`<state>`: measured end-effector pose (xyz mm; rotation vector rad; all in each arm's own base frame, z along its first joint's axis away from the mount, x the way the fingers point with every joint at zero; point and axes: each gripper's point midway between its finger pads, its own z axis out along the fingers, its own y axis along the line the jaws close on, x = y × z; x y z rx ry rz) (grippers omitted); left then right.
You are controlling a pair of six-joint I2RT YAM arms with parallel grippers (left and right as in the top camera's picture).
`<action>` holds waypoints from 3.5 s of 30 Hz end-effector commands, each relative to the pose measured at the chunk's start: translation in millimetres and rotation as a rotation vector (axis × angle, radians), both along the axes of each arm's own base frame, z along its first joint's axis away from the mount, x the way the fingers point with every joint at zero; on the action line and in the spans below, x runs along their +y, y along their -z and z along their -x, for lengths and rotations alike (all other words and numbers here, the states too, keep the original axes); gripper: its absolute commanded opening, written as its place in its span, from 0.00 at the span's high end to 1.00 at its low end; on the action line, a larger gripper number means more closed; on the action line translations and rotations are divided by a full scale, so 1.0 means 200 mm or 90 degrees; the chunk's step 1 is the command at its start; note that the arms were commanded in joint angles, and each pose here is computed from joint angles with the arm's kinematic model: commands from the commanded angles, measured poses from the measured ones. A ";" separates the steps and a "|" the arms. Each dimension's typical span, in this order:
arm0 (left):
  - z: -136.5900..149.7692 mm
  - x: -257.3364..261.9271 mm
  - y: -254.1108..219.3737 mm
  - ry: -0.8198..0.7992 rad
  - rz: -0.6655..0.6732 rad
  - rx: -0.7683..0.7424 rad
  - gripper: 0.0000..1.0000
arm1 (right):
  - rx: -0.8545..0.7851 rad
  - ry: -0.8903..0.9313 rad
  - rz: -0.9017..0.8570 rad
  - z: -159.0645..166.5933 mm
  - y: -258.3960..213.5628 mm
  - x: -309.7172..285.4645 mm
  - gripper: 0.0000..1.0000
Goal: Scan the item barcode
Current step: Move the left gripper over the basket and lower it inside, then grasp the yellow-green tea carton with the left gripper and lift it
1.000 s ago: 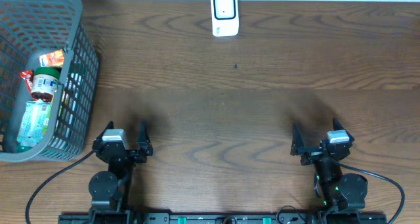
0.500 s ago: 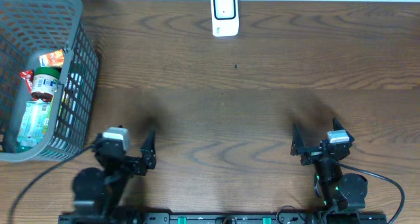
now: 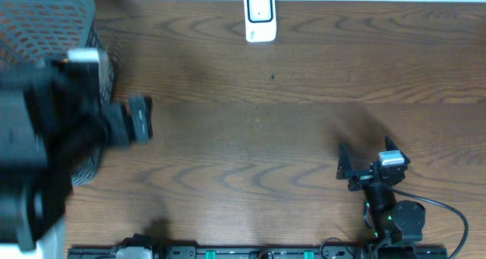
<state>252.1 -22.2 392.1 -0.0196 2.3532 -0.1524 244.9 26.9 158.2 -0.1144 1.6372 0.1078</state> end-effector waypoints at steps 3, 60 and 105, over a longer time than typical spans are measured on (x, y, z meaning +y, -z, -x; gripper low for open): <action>-0.24 0.15 0.02 -0.032 -0.071 0.077 0.02 | 0.000 -0.010 -0.011 0.00 0.00 0.02 0.01; -0.33 1.26 1.39 -0.243 0.050 0.495 0.01 | 0.001 -0.010 -0.011 0.00 0.00 0.02 0.01; -0.33 1.33 1.56 -0.276 -0.011 0.463 0.02 | 0.000 -0.010 -0.011 0.00 0.00 0.02 0.01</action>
